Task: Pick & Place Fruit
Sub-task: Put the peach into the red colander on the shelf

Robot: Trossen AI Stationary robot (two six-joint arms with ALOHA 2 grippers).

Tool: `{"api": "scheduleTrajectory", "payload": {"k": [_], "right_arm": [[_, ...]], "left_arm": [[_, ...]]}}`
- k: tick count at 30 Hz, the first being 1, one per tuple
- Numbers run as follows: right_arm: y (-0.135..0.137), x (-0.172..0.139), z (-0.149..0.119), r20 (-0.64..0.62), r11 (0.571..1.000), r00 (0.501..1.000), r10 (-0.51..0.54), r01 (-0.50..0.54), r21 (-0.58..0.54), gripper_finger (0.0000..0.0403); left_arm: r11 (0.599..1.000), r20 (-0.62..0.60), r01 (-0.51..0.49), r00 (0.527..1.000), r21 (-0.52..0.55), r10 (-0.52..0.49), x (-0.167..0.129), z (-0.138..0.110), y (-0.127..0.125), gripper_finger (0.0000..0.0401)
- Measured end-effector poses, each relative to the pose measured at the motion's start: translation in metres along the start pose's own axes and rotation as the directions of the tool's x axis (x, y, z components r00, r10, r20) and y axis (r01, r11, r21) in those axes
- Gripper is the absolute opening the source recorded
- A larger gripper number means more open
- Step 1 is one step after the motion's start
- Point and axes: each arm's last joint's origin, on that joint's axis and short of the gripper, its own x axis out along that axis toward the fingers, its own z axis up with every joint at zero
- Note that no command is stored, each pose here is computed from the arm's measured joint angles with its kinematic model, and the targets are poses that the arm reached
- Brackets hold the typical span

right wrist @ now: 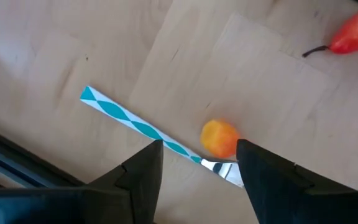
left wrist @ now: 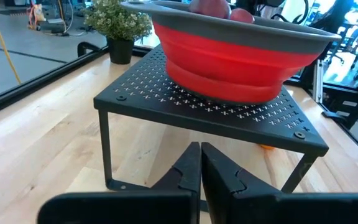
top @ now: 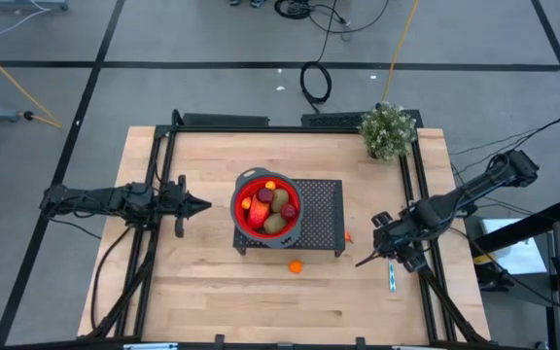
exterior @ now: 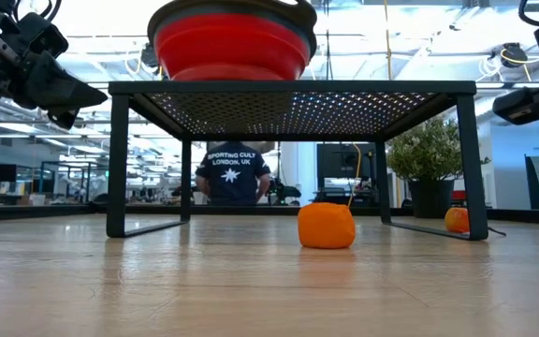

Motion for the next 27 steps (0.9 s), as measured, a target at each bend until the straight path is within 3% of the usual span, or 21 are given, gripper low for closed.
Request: {"api": "scheduleTrajectory", "payload": {"k": [5,10,13,17,23,27], "right_arm": [[-0.0008,0.0059,0.0026,-0.038,0.999,0.999,0.003,-0.001,0.036,0.0199],[-0.0016,0.0105,0.0039,-0.072,0.970,0.997,0.002,0.015,0.243,0.0199],[-0.0016,0.0100,0.0038,-0.069,0.925,0.998,0.002,0.024,0.379,0.0199],[-0.0015,0.0098,0.0037,-0.067,0.823,0.998,0.003,0.036,0.567,0.0199],[-0.0013,0.0097,0.0037,-0.067,0.625,0.998,0.007,0.048,0.779,0.0199],[-0.0014,0.0097,0.0037,-0.067,0.469,0.998,0.006,0.057,0.882,0.0199]], "left_arm": [[1.000,0.000,0.001,1.000,-0.013,-0.001,0.0000,0.0000,0.0000,0.0006],[1.000,0.000,0.002,1.000,-0.027,-0.002,0.0000,0.0000,-0.0001,0.0004],[1.000,0.000,0.002,1.000,-0.024,-0.002,0.0000,0.0000,-0.0001,0.0011],[1.000,0.000,0.001,1.000,-0.019,-0.001,0.0000,0.0000,-0.0001,0.0014],[1.000,-0.026,-0.004,1.000,-0.003,0.004,0.0000,-0.0025,0.0004,0.0015],[1.000,-0.037,-0.006,0.999,-0.001,0.005,-0.0001,-0.0036,0.0006,0.0015]]}}
